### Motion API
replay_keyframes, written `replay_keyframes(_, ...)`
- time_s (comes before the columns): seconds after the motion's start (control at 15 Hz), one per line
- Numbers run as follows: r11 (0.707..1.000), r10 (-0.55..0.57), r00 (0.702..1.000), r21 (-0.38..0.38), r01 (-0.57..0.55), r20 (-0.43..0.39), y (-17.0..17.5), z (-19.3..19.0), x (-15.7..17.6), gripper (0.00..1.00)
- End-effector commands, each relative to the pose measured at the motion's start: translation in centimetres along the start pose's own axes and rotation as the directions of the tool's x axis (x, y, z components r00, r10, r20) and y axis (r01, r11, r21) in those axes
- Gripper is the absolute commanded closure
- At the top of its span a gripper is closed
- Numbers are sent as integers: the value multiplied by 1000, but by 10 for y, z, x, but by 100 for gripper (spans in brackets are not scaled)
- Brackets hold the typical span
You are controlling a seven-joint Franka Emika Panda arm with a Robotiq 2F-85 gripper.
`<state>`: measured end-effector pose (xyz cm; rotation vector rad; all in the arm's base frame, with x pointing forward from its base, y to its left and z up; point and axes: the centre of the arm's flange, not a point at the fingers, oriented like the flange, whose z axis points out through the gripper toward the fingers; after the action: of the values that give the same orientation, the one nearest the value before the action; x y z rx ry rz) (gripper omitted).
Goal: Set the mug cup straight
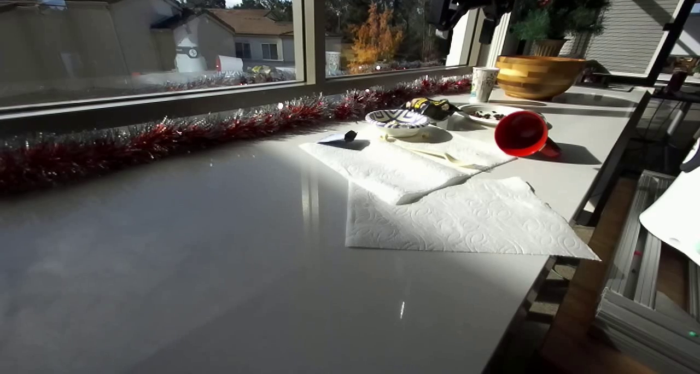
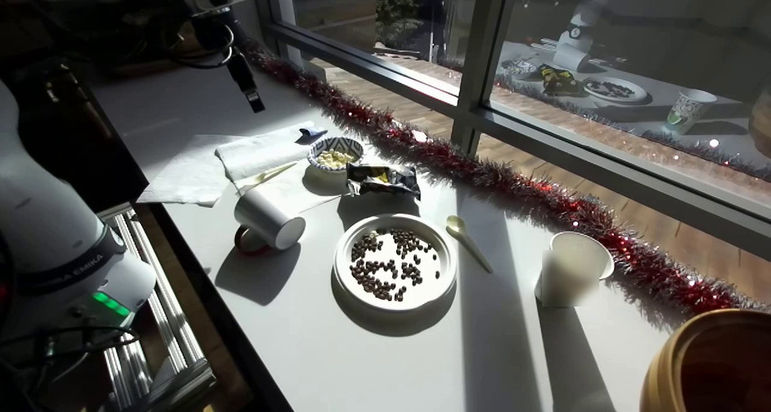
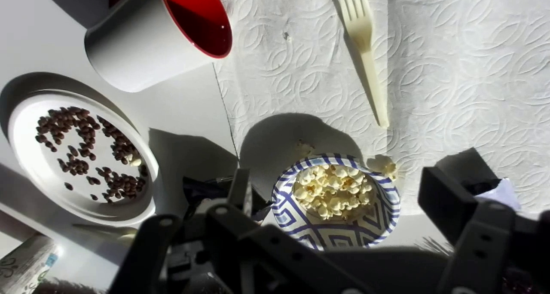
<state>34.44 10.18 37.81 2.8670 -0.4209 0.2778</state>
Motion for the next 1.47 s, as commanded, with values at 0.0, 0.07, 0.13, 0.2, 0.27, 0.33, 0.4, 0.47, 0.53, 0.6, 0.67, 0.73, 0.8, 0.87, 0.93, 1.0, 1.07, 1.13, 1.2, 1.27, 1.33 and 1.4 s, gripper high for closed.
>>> replay_keyframes(0.0, 980, 45, 998, -190, -51, -37, 2, 27, -1, 0)
replay_keyframes(0.07, 968, 55, 998, -244, -63, -38, 7, 33, -2, 0)
replay_keyframes(0.13, 952, 58, 998, -298, -66, -35, 14, 41, -2, 0)
replay_keyframes(0.2, 934, 58, 998, -351, -63, -24, 22, 51, 0, 0)
replay_keyframes(0.27, 914, 60, 998, -403, -55, 0, 30, 59, 0, 0)
replay_keyframes(0.33, 891, 63, 998, -452, -46, 23, 37, 67, -1, 0)
replay_keyframes(0.4, 867, 70, 996, -498, -36, 51, 46, 73, -3, 0)
replay_keyframes(0.47, 839, 79, 994, -543, -25, 77, 51, 78, -4, 0)
replay_keyframes(0.53, 814, 85, 989, -580, 0, 120, 55, 85, -3, 0)
replay_keyframes(0.6, 853, 75, 994, -521, -26, 74, 55, 69, -9, 0)
replay_keyframes(0.67, 836, 82, 992, -548, -14, 99, 59, 76, -11, 0)
replay_keyframes(0.73, 830, 86, 990, -558, -8, 114, 61, 80, -11, 0)
replay_keyframes(0.8, 828, 87, 989, -561, -4, 122, 61, 82, -11, 0)
replay_keyframes(0.87, 828, 87, 988, -561, -2, 125, 60, 84, -11, 0)
replay_keyframes(0.93, 819, 50, 986, -571, 52, 161, 55, 88, -11, 0)
replay_keyframes(1.0, 808, 23, 987, -584, 76, 160, 52, 92, -14, 0)
replay_keyframes(1.07, 798, -27, 982, -587, 136, 189, 48, 97, -20, 0)
replay_keyframes(1.13, 792, -64, 976, -584, 177, 209, 45, 101, -22, 0)
replay_keyframes(1.2, 788, -95, 968, -577, 215, 230, 41, 105, -25, 0)
replay_keyframes(1.27, 779, -132, 960, -574, 254, 247, 37, 109, -27, 0)
replay_keyframes(1.33, 767, -159, 950, -572, 291, 270, 34, 112, -30, 0)
replay_keyframes(1.4, 754, -187, 938, -570, 327, 290, 32, 116, -33, 0)
